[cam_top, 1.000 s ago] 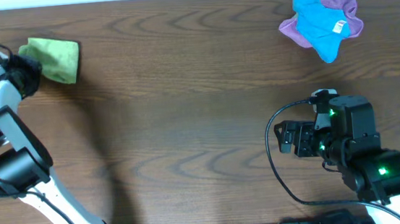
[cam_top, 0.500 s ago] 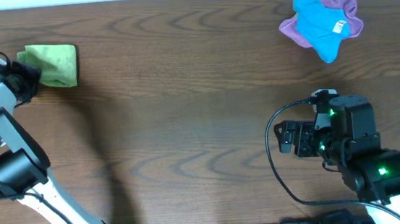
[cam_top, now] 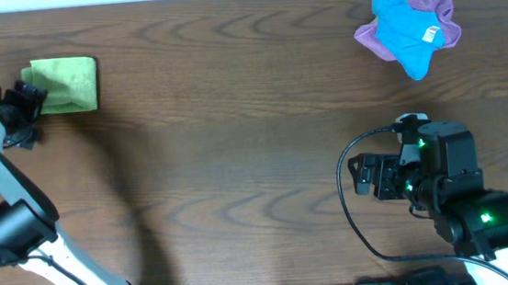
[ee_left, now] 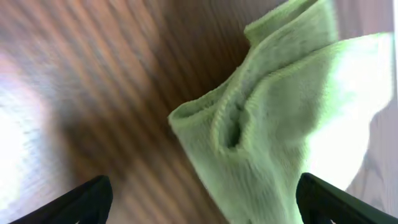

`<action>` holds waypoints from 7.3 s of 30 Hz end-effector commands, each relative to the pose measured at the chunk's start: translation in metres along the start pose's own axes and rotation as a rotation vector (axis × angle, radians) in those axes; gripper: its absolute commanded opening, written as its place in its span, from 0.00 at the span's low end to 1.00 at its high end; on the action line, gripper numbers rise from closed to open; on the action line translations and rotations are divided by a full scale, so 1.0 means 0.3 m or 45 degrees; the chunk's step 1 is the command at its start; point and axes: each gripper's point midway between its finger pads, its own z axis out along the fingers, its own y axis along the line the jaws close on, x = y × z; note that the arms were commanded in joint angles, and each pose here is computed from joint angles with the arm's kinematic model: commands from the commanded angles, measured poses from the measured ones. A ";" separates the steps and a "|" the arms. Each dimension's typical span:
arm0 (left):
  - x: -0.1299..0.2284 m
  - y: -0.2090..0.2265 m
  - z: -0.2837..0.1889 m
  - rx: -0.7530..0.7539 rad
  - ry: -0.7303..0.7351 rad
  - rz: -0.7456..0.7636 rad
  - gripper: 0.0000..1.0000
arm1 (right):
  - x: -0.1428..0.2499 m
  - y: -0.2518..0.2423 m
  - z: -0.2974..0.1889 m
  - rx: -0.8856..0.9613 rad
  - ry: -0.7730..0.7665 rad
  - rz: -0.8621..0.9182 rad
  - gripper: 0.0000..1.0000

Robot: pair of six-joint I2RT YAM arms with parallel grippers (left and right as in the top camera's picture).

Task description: Fold the cloth

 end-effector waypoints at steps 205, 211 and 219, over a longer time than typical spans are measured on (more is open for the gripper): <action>1.019 0.167 -0.587 0.303 -0.635 1.682 0.95 | 0.134 -0.321 0.088 0.351 -0.692 -0.273 0.99; 1.019 0.167 -0.587 0.303 -0.635 1.682 0.95 | 0.134 -0.321 0.088 0.351 -0.692 -0.273 0.99; 1.019 0.167 -0.587 0.303 -0.635 1.682 0.95 | 0.134 -0.321 0.088 0.351 -0.692 -0.273 0.99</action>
